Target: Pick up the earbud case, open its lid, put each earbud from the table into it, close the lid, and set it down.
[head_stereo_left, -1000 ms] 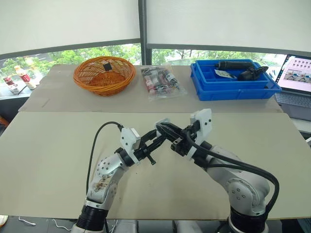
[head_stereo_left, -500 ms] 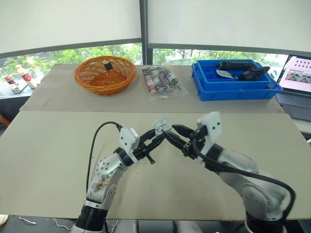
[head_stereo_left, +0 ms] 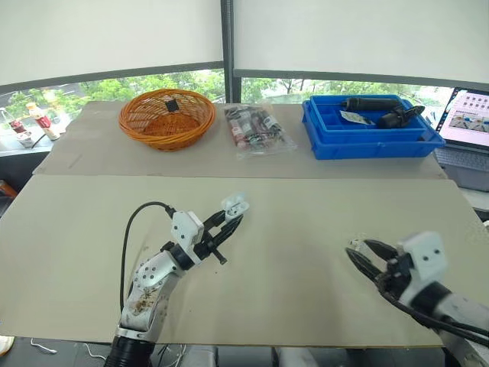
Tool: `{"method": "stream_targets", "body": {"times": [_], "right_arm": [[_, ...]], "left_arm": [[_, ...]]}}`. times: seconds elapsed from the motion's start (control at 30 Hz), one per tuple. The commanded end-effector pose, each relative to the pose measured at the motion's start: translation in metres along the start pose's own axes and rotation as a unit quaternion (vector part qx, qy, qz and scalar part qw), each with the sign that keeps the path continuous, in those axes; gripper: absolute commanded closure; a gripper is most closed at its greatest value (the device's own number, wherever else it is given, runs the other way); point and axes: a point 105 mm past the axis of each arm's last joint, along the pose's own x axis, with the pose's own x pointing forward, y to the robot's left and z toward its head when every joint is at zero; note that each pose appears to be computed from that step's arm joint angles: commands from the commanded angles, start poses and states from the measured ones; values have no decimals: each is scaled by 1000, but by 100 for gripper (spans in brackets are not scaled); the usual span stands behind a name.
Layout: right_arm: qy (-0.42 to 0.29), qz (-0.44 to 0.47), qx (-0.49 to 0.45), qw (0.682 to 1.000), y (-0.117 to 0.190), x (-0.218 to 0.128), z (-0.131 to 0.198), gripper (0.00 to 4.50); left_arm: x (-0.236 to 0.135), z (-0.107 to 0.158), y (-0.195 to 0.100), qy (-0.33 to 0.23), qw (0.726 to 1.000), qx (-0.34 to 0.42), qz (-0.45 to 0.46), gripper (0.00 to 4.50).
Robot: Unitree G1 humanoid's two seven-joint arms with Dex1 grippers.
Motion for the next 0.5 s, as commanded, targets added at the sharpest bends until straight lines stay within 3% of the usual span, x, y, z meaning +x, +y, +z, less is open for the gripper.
{"method": "stream_targets", "body": {"times": [0.03, 0.17, 0.4, 0.5], "right_arm": [[-6, -53, -38, 998, -25, -25, -11, 212], [37, -59, -32, 997, -28, -45, -41, 212], [74, -45, -38, 996, -28, -65, -63, 0], [76, -45, -39, 995, -28, -62, -64, 0]], "left_arm": [[-4, 6, 2, -13, 1000, 18, 7, 389], [-6, 5, 1, -12, 1000, 18, 6, 389], [-8, 4, 2, -9, 1000, 20, 6, 389], [-8, 4, 2, -8, 1000, 21, 6, 389]]}}
